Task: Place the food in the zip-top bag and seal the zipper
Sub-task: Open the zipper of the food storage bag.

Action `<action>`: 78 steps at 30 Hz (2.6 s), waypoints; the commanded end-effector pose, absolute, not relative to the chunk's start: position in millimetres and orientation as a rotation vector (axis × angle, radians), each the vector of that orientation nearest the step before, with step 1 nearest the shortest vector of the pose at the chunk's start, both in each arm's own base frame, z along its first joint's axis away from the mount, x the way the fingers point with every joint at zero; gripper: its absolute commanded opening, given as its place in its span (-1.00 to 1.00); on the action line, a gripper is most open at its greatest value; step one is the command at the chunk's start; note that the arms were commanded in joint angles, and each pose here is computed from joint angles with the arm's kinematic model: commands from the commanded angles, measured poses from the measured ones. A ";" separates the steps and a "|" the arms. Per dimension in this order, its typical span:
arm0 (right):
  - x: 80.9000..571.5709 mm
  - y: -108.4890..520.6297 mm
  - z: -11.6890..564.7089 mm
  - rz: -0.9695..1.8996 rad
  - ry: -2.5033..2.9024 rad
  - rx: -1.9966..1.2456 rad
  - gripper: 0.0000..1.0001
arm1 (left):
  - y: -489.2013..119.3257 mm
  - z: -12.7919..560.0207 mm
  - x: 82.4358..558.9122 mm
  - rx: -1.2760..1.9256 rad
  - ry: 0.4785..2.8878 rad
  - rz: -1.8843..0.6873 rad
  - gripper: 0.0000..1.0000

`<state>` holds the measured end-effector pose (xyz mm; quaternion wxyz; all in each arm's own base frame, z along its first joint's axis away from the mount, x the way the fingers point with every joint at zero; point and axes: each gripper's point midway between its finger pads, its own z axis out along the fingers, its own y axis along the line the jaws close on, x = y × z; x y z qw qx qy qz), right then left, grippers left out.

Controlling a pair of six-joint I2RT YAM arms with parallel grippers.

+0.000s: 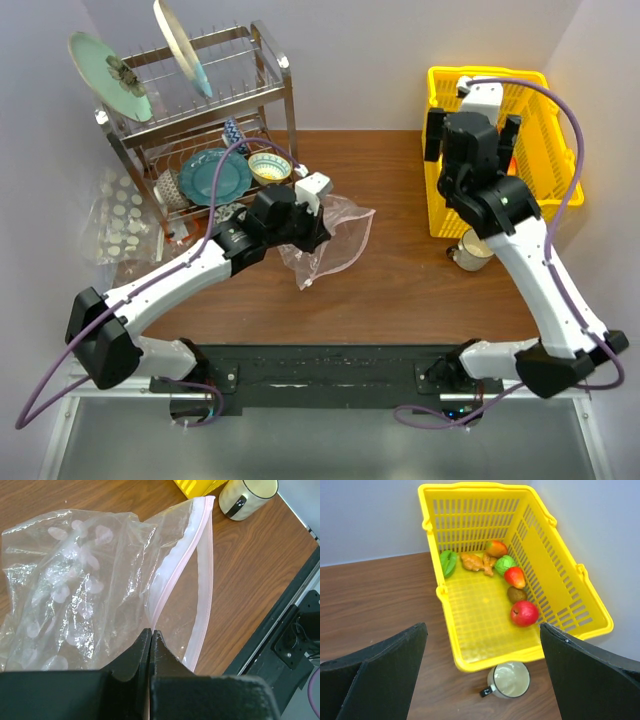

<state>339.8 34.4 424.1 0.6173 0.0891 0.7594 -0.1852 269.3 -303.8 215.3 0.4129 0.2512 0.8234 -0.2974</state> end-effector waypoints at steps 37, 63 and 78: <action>652.1 -70.5 165.5 0.550 1.904 0.795 0.83 | -302.4 201.8 284.5 0.714 1.833 -0.679 -1.00; 711.8 -41.0 66.7 0.689 1.865 0.851 0.17 | -307.3 188.9 282.7 0.760 1.844 -0.693 -1.00; 683.4 -42.7 145.4 0.547 1.877 0.811 -0.45 | -307.9 197.5 280.2 0.765 1.832 -0.706 -1.00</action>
